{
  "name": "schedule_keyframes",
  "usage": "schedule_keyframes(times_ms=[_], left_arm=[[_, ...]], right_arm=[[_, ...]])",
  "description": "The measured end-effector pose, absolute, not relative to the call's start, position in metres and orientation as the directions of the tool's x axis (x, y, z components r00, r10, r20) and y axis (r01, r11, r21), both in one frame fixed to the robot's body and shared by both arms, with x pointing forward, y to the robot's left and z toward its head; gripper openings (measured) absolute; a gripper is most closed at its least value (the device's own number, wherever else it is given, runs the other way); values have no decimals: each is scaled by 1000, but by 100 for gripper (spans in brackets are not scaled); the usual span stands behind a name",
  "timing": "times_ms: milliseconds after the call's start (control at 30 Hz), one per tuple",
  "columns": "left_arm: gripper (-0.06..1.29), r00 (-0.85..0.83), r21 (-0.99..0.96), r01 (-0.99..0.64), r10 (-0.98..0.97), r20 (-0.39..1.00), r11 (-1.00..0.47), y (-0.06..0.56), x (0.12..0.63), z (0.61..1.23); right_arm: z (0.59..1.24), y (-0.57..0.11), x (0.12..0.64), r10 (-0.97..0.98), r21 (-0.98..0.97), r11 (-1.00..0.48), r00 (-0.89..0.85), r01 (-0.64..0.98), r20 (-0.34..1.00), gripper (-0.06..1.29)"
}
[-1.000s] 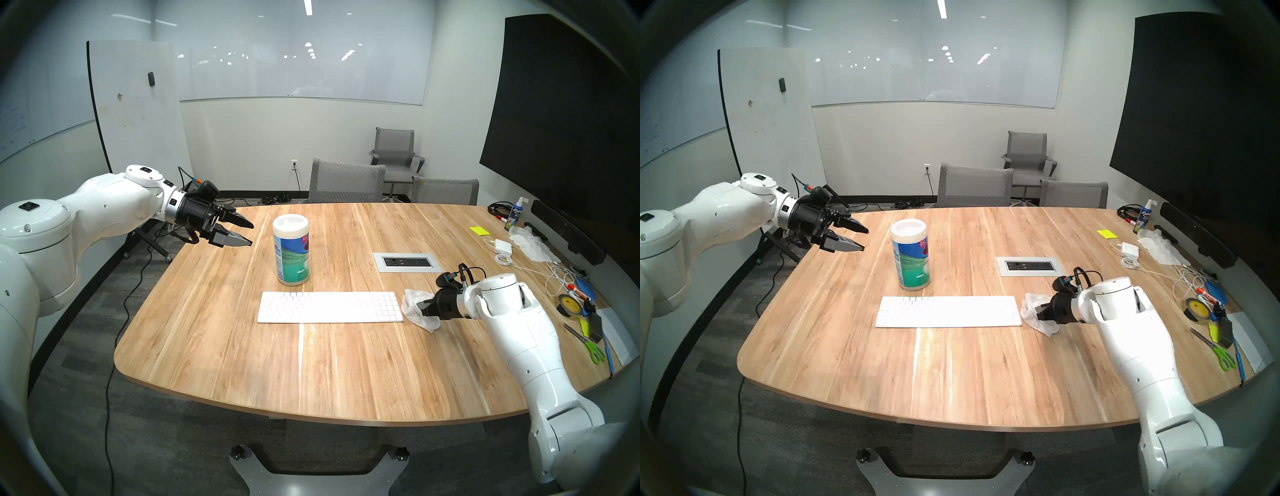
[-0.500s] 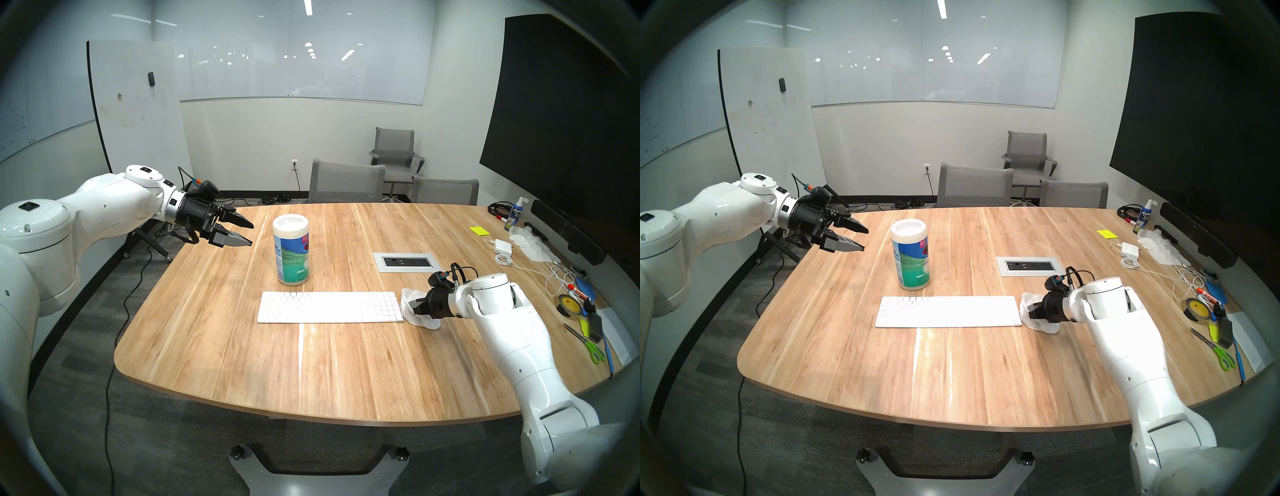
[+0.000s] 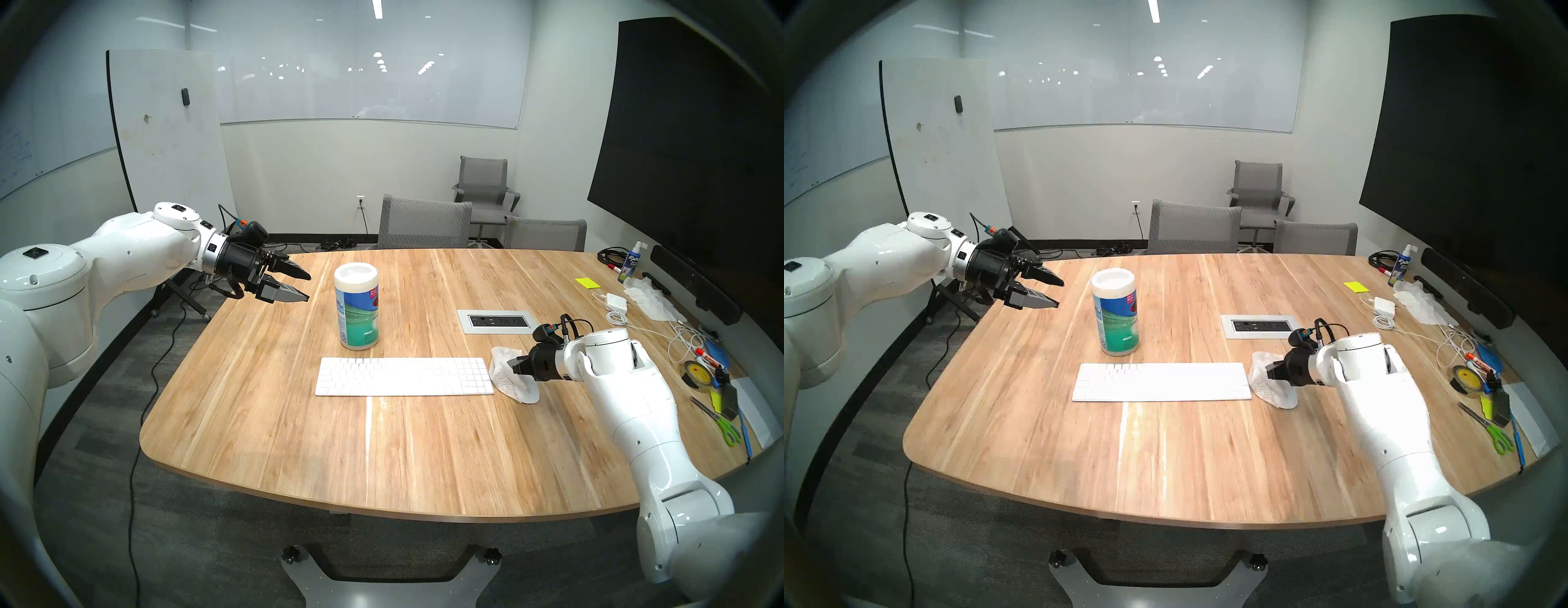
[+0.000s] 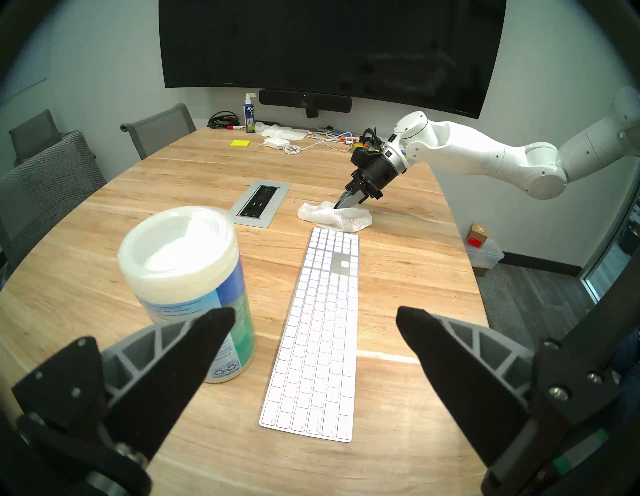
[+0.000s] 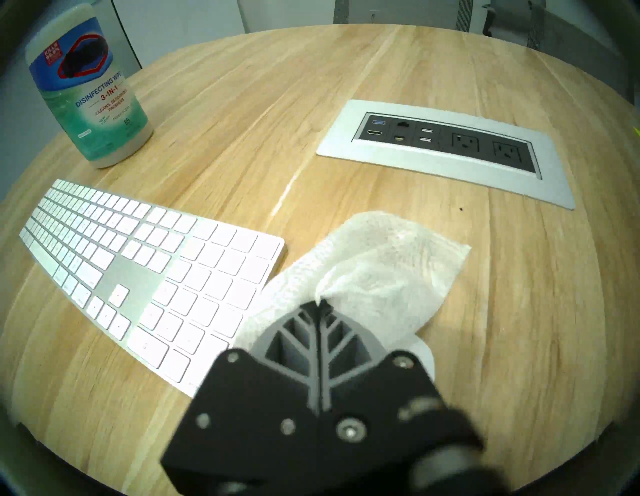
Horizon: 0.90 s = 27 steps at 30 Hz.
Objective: Wipe the keyboards and mice with a disinfecting wipe, then set the wipe down
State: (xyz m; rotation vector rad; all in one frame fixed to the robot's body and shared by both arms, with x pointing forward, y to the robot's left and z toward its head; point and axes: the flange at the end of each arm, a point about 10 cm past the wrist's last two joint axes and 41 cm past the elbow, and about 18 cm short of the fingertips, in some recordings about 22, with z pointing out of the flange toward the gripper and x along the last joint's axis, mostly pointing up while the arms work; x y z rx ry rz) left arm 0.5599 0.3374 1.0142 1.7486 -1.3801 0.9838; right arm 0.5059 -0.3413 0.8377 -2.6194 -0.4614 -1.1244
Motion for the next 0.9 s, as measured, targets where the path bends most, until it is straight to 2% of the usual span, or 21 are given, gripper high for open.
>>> schedule_keyframes(times_ms=[467, 900], left_arm=[[127, 147, 63, -979, -455, 878, -195, 337, 560, 1014], [127, 147, 63, -979, -455, 879, -195, 337, 560, 1014]], right_arm=[[879, -370, 531, 117, -94, -947, 604, 307, 789, -3], [881, -411, 541, 55, -90, -975, 612, 204, 789, -3]])
